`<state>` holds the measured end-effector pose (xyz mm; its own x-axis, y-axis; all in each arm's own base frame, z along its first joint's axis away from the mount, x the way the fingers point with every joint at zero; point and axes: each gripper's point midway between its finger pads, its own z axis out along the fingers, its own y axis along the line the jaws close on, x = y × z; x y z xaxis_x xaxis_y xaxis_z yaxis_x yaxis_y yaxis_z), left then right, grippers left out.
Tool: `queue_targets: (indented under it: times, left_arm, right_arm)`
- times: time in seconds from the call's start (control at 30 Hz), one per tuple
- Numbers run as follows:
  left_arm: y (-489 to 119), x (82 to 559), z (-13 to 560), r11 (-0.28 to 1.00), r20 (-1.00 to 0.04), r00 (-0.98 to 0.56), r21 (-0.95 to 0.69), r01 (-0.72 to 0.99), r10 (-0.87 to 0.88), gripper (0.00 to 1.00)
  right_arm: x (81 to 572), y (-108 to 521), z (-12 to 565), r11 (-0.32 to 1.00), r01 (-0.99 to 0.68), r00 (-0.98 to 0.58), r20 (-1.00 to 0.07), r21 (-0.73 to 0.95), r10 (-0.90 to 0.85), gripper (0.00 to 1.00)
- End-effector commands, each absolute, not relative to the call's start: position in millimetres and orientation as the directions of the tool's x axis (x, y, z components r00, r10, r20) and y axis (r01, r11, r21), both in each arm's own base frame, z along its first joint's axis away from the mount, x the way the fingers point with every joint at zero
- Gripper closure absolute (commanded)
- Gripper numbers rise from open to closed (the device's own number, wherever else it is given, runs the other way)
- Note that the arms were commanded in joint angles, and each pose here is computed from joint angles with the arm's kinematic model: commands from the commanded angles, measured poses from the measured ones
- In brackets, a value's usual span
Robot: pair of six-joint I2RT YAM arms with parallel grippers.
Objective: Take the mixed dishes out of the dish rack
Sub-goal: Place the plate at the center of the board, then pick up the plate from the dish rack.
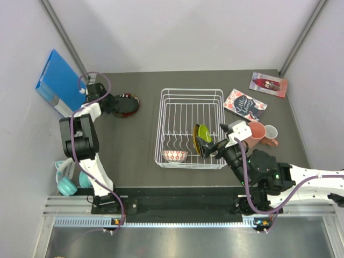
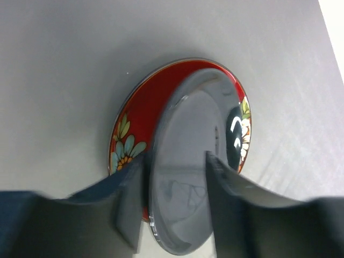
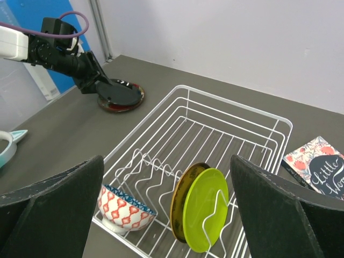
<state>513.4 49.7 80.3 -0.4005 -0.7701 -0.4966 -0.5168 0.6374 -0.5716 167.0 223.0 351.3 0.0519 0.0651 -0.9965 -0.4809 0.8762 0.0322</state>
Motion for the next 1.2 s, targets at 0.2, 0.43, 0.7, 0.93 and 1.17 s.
queue_targets:
  times: [0.2,0.43,0.7,0.93,1.17]
  left_arm:
    - [58.5,509.0,116.0,0.621,-0.519,-0.351,-0.562,-0.547,-0.779,0.25]
    - [61.4,490.0,122.0,0.606,-0.496,-0.365,-0.516,-0.605,-0.787,0.05]
    - [64.6,459.5,151.0,0.564,-0.509,-0.299,-0.516,-0.645,-0.807,0.03]
    - [18.2,429.1,261.0,0.613,-0.602,-0.188,-0.65,-0.449,-0.776,0.03]
    - [-86.2,395.8,284.6,0.773,-0.704,-0.319,-0.583,-0.252,-0.635,0.04]
  right_arm:
    - [169.0,225.8,349.6,0.877,-0.477,0.044,-0.996,0.053,0.084,0.0]
    - [168.9,233.3,346.2,0.872,-0.487,0.041,-0.996,0.048,0.077,0.0]
    - [175.2,233.0,334.3,0.889,-0.457,0.01,-0.999,0.026,0.035,0.0]
    - [235.3,224.1,257.7,0.939,-0.344,-0.301,-0.95,0.022,-0.088,0.04]
    - [253.9,225.8,198.7,0.937,-0.329,-0.412,-0.874,-0.119,-0.256,0.1]
